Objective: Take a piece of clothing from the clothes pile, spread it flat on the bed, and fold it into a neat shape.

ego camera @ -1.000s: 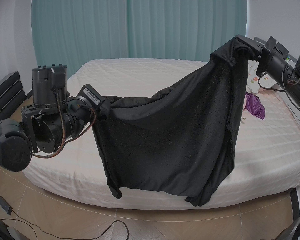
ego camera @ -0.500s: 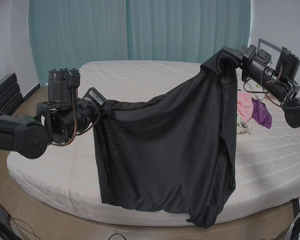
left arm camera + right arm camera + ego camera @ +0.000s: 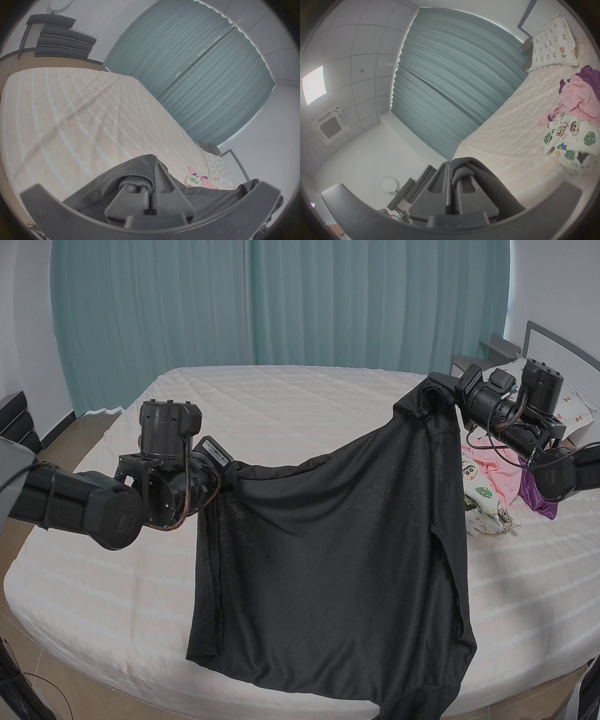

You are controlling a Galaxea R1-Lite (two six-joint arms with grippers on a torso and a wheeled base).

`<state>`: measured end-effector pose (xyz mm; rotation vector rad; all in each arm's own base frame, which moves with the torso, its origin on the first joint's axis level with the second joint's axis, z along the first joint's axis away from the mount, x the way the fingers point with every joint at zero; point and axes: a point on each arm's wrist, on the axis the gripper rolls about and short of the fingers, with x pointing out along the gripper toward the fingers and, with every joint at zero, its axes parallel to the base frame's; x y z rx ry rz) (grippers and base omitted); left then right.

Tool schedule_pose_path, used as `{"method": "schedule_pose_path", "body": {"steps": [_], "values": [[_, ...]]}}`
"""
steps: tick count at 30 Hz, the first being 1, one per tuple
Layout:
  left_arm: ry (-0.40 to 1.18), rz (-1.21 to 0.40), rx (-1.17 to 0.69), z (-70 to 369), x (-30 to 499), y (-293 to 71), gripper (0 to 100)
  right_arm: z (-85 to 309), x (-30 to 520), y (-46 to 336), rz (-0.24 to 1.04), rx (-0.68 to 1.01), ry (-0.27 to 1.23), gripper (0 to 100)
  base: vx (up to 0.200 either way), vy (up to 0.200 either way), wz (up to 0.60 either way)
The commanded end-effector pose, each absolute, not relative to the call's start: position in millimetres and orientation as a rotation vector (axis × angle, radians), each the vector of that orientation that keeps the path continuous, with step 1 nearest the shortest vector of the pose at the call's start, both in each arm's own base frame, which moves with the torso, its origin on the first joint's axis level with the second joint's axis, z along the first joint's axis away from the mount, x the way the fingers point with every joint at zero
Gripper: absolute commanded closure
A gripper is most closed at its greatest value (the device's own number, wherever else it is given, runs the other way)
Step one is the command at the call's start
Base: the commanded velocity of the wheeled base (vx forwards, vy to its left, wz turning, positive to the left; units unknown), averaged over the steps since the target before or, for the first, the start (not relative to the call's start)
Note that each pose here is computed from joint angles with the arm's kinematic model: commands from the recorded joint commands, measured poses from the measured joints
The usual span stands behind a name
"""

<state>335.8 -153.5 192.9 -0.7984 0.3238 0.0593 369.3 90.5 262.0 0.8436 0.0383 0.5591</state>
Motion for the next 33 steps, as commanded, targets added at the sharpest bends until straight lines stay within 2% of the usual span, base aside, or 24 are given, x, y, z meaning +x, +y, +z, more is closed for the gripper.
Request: {"method": "schedule_pose_path", "body": {"steps": [1,5,16,17,18,22,25,33], "values": [[0.382,0.097,-0.769,163.2,352.2,-159.2,100,234.2,387.6,95.6,0.516,0.825,0.091,100,0.000,0.000,0.00],[0.415,0.130,-0.753,140.9,365.9,-159.6,100,214.8,406.3,101.2,0.426,0.809,0.079,100,0.000,0.000,0.00],[0.457,0.215,-0.787,102.4,392.8,-152.8,100,168.5,453.1,133.2,0.277,0.791,0.052,100,0.000,0.000,0.00],[0.455,0.222,-0.792,100.7,394.8,-150.8,100,163.6,457.9,136.6,0.266,0.784,0.049,0,0.000,0.000,0.00],[0.452,0.231,-0.805,99.2,397.4,-149.0,0,160.3,462.0,139.1,0.258,0.780,0.043,0,0.000,0.000,0.00],[0.432,0.272,-0.870,94.1,410.2,-140.5,0,146.0,477.1,144.2,0.249,0.772,0.042,0,0.000,0.000,0.00],[0.440,0.307,-0.870,81.2,418.9,-132.1,0,123.9,485.8,142.8,0.205,0.735,0.122,0,0.000,0.000,0.00],[0.437,0.356,-0.870,72.5,426.2,-114.6,0,85.6,500.3,114.8,0.022,0.628,0.225,0,0.000,0.000,0.00]]}}
